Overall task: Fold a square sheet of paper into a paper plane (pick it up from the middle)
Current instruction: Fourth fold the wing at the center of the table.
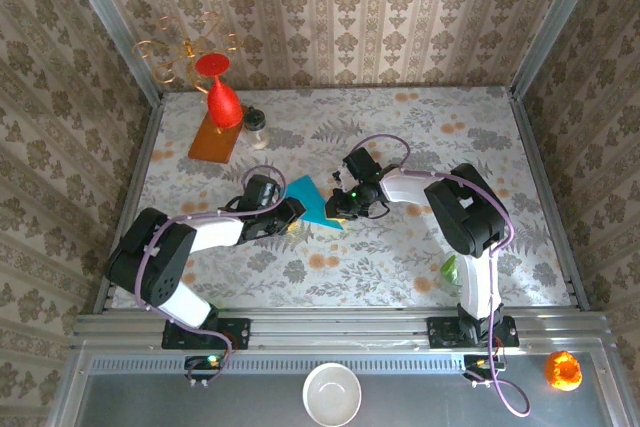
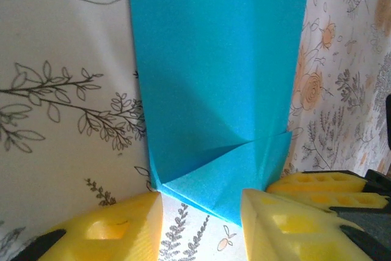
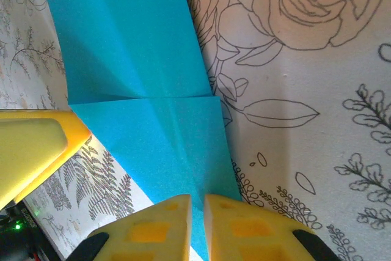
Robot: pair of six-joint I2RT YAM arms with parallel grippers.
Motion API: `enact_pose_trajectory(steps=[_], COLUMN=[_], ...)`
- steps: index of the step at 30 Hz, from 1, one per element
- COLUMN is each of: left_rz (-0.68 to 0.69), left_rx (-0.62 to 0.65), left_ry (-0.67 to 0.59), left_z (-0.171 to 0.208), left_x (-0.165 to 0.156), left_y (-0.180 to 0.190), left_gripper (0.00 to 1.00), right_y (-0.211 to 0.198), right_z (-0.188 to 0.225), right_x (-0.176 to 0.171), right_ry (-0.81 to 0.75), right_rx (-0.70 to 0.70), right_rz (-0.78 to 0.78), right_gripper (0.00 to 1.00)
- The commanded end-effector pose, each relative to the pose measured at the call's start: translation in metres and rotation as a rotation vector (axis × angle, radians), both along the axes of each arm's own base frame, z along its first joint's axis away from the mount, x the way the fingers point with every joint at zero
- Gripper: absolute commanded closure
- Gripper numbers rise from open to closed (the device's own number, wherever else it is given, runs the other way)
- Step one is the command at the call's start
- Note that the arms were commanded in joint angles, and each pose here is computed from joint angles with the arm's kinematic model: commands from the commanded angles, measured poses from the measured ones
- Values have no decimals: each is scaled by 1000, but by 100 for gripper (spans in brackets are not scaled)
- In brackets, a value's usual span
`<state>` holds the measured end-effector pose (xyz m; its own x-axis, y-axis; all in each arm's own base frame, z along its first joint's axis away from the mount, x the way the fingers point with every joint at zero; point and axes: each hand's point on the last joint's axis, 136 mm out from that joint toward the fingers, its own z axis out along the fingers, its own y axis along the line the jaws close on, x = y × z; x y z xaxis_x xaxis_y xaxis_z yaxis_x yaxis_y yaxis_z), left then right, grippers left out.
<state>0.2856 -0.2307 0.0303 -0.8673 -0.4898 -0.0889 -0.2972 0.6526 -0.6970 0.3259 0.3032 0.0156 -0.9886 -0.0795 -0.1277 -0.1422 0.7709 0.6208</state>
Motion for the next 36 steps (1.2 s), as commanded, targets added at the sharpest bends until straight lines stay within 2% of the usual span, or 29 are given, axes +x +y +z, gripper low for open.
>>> enact_pose_trajectory(steps=[1,7,19,26,36], left_rz=[7,1,10,-75,-119], left_rx=[-37,-84,-66,-115,-144], left_ry=[-11,-41,-43,-97,-67], left_z=[2,9,11,25,18], left_x=[7,13,12,22,24], left_y=[-7,-15,-5,-22,-30], left_gripper=[61,66,69,72,72], right_y=[-16,-17,-18,-18,-17], right_z=[-26,-26,-28,-28,-23], right_x=[-9,-9,-9,-9,-5], right_ry=[62,62,66,63,46], right_rx=[-94,-98,-102,-97,-74], right_rz=[-16,-15,-17,-13,-13], right_gripper=[83,83,83,83,82])
